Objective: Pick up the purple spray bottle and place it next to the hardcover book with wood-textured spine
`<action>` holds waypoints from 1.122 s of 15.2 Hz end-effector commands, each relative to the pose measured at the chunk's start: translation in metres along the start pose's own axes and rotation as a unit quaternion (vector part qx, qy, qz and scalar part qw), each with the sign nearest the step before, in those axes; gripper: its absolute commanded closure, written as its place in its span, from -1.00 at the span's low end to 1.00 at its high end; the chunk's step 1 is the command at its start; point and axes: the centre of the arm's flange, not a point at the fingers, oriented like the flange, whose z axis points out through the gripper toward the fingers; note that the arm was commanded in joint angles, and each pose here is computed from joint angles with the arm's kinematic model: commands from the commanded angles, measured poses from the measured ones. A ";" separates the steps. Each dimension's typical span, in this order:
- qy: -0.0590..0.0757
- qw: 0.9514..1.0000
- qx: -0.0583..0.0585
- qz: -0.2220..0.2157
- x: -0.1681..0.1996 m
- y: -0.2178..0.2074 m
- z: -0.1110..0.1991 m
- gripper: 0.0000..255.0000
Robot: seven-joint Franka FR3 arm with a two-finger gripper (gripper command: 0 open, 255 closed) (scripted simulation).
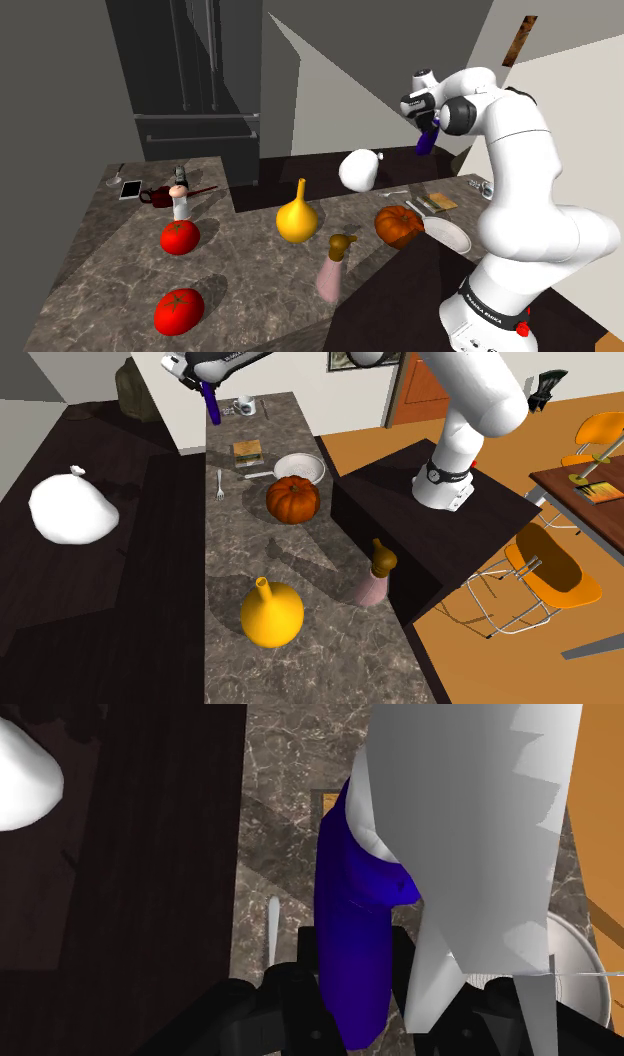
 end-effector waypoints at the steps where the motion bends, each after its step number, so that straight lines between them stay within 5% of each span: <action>1: 0.000 1.000 0.000 0.000 0.002 0.001 0.010 1.00; 17: 0.000 1.000 0.000 0.000 0.048 0.001 0.081 1.00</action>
